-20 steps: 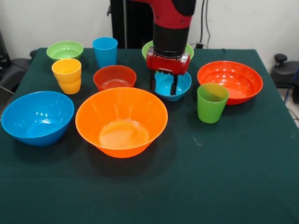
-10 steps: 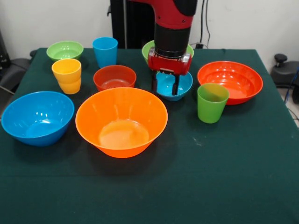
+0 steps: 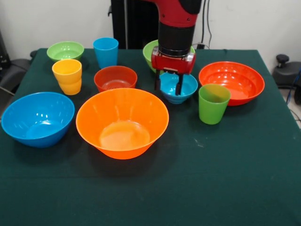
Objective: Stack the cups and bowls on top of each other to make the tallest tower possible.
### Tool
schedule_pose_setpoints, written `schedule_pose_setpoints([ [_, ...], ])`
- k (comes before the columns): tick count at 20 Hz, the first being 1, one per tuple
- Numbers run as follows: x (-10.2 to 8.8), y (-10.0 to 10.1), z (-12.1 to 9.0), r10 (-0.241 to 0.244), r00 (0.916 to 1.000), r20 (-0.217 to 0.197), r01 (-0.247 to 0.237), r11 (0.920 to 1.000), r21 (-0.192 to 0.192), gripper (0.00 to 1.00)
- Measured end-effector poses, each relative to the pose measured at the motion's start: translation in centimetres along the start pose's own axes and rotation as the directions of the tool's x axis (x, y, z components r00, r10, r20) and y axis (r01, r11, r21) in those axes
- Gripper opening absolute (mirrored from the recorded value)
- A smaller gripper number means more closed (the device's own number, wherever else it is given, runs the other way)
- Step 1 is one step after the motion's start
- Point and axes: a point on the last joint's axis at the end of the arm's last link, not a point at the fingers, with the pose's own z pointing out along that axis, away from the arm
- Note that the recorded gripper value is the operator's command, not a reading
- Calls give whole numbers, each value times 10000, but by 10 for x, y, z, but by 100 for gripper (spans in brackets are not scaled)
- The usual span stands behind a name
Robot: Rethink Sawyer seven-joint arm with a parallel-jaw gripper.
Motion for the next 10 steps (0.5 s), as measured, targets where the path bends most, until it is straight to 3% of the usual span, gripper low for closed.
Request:
schedule_pose_setpoints([
  [10,-15,3,-30,-115,9981,598,110,9999,87,100],
])
